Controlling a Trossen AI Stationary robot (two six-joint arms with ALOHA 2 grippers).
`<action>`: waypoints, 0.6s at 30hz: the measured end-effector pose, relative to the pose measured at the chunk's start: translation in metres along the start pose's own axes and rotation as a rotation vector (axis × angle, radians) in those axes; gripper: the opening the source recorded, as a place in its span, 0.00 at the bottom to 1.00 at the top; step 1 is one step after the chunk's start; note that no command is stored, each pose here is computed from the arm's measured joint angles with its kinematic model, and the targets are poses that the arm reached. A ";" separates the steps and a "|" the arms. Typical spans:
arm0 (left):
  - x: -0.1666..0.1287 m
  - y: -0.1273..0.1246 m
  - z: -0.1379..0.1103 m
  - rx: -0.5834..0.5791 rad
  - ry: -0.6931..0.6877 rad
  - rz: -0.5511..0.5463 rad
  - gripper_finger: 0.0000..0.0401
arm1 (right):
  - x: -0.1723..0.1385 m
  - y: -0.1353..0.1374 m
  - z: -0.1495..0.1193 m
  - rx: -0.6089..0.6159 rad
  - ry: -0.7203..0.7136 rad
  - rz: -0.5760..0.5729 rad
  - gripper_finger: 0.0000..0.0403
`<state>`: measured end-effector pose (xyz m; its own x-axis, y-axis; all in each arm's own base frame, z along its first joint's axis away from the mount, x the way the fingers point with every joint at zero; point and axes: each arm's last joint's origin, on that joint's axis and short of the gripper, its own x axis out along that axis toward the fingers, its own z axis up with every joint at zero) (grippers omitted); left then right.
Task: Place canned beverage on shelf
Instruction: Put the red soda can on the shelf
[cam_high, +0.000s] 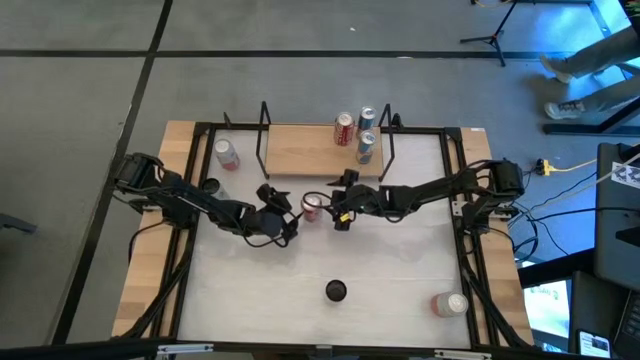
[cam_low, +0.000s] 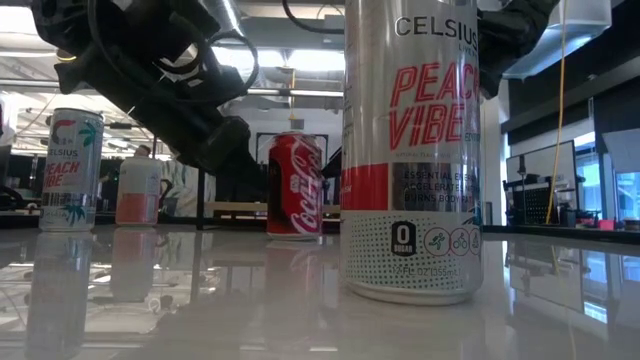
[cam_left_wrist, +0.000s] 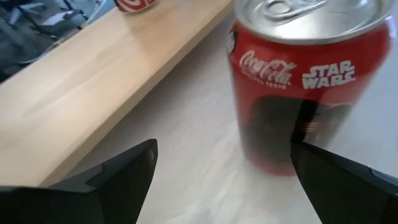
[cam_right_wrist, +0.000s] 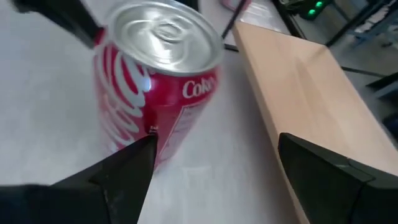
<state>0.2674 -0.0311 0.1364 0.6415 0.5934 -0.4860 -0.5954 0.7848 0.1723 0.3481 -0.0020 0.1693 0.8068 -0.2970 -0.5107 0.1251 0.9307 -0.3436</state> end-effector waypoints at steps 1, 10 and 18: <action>0.000 0.001 -0.001 0.003 0.002 0.013 0.92 | 0.000 0.000 0.000 0.000 -0.001 0.005 0.84; 0.000 0.003 -0.002 -0.001 0.002 0.056 0.92 | 0.000 0.001 0.000 0.008 -0.007 0.033 0.84; -0.007 0.009 0.013 -0.006 -0.041 0.057 0.92 | 0.000 0.003 0.001 0.006 -0.031 0.114 0.84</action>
<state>0.2633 -0.0259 0.1524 0.6259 0.6438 -0.4401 -0.6340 0.7487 0.1937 0.3492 0.0015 0.1695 0.8333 -0.1830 -0.5216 0.0350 0.9592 -0.2805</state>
